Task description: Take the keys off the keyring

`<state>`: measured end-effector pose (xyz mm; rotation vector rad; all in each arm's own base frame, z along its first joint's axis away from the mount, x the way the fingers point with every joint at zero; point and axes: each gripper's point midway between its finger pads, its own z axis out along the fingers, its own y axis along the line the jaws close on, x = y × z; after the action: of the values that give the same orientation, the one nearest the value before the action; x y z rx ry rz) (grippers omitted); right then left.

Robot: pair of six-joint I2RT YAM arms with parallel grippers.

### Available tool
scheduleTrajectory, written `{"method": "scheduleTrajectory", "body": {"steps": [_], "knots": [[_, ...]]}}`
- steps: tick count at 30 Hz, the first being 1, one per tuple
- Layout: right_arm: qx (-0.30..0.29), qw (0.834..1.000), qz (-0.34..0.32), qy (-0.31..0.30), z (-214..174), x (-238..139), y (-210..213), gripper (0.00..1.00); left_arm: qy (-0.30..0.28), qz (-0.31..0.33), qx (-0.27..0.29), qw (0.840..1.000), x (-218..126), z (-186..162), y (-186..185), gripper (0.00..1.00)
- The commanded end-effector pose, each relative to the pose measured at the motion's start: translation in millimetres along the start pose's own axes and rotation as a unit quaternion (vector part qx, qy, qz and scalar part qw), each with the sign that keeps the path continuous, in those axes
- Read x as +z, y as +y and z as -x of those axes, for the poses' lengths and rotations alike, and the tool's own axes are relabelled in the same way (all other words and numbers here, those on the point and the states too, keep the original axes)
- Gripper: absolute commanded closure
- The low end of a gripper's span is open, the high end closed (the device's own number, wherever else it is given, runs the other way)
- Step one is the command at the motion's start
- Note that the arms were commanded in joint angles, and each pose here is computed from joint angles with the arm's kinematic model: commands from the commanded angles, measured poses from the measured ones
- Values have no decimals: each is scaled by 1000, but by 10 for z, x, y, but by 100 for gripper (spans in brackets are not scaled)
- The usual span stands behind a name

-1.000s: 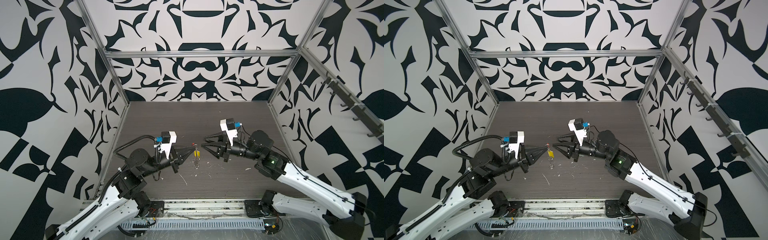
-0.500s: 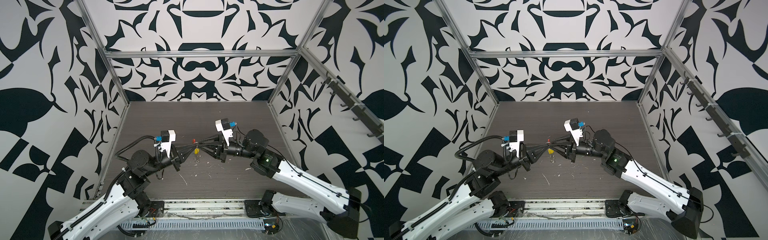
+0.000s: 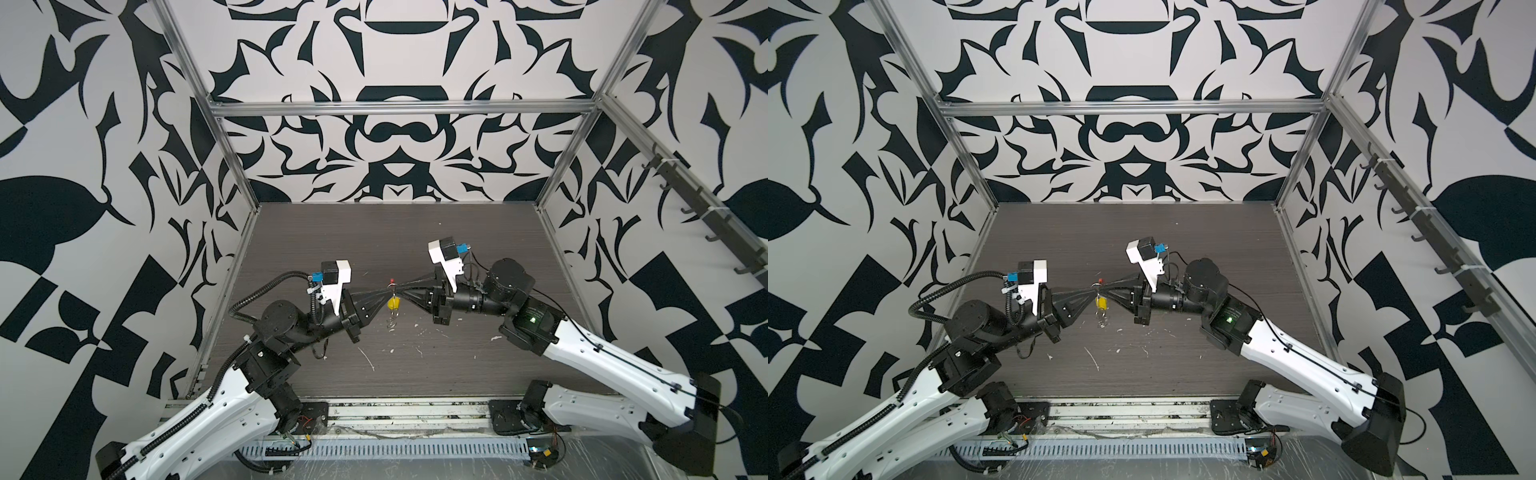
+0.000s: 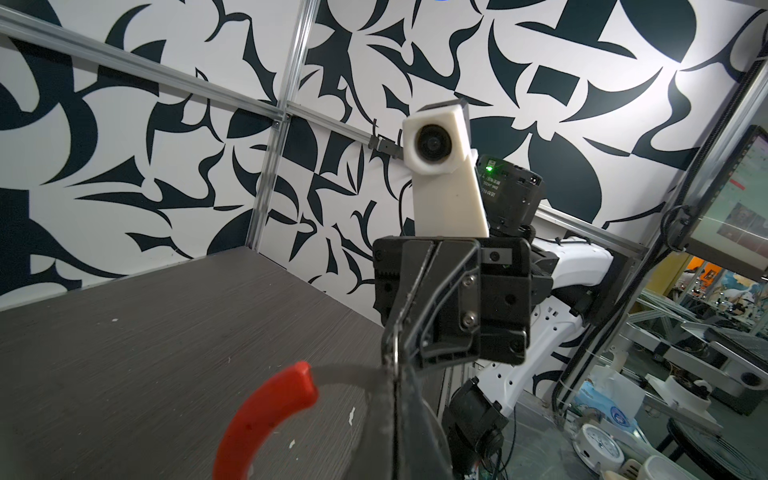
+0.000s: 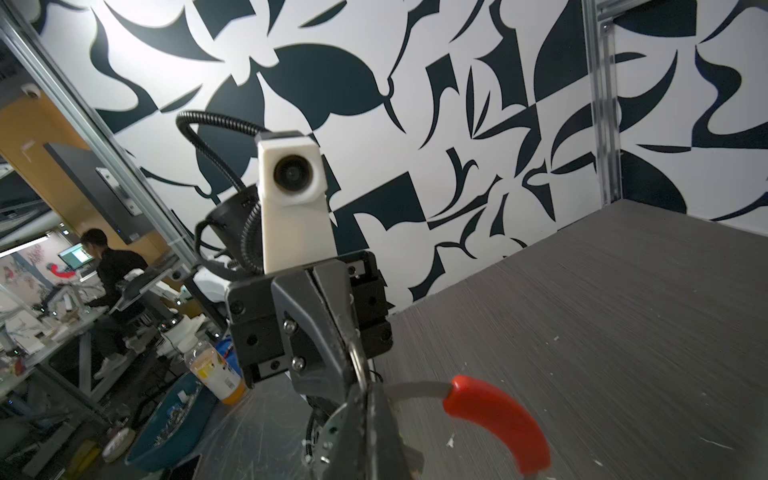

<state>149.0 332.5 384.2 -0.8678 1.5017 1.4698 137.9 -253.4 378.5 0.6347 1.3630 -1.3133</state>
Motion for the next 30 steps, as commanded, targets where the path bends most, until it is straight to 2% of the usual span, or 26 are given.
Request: {"method": "scheduleTrajectory", "body": {"steps": [1,2,6,11,19,23,30], "knots": [[-29,999,19,-31,285,-44,203,100,-6,-5,-1,1000,-11,67,-42,100],[-30,999,10,-26,278,-61,188,100,-2,-1,-3,1000,-23,63,-35,98],[-47,999,-14,16,218,-133,195,100,10,21,2,1000,-143,56,-28,72],[-53,994,-29,93,70,-170,189,100,51,45,25,997,-249,-10,-12,61],[-40,976,-44,209,-216,-196,102,100,153,0,7,988,-83,-182,-152,62],[-40,970,-44,236,-284,-213,90,100,182,-11,-2,983,-40,-234,-183,67],[-41,964,-44,259,-287,-230,105,100,238,-8,-26,971,-5,-386,-153,69]]}}
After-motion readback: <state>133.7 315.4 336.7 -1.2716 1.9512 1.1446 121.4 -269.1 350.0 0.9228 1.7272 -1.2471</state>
